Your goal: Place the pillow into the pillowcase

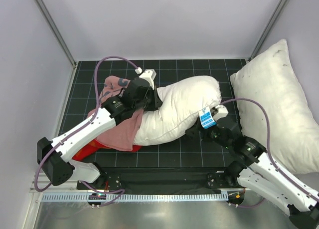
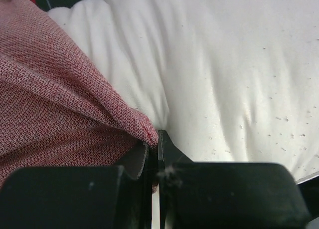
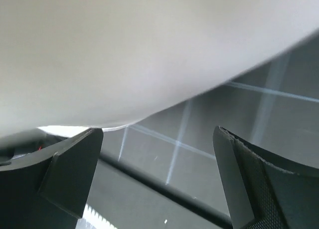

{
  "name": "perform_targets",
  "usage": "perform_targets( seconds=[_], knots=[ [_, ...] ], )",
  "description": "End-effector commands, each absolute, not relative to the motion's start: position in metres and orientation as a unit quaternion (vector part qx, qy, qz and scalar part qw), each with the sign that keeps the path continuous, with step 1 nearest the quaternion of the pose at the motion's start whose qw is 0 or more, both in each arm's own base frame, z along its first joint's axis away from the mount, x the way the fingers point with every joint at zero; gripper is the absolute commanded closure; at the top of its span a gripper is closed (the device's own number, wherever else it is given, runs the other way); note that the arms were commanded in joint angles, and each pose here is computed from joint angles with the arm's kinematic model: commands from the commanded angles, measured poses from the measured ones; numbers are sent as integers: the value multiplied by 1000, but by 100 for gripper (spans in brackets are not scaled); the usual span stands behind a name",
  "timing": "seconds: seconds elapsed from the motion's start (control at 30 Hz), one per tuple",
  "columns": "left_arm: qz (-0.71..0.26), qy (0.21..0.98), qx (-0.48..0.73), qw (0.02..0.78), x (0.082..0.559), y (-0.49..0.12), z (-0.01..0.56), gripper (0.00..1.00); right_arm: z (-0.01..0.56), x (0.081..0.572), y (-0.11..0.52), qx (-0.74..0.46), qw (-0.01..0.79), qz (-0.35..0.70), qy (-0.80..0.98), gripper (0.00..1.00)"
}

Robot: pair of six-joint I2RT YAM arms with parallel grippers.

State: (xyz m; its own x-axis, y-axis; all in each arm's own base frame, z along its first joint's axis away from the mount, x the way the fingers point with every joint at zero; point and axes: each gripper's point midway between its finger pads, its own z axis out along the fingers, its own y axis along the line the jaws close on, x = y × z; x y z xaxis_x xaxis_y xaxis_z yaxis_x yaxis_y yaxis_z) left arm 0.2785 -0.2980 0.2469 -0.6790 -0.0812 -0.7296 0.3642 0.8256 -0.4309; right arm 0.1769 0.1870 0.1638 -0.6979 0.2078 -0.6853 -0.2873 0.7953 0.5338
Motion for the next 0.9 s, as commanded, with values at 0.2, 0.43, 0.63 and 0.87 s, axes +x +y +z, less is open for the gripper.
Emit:
perform_targets(
  seconds=[0.2,0.43,0.63,0.87],
  knots=[
    [-240,876,76,411,278,-281,232,100,231,186,51,203,535,126,811,0],
    [-236,882,79,401,271,-281,216,100,280,189,33,195,589,103,778,0],
    [-227,869,117,424,257,-294,253,98,247,206,56,142,527,42,837,0],
    [-209,864,161,428,238,-343,258,98,194,230,69,163,461,105,866,0]
  ],
)
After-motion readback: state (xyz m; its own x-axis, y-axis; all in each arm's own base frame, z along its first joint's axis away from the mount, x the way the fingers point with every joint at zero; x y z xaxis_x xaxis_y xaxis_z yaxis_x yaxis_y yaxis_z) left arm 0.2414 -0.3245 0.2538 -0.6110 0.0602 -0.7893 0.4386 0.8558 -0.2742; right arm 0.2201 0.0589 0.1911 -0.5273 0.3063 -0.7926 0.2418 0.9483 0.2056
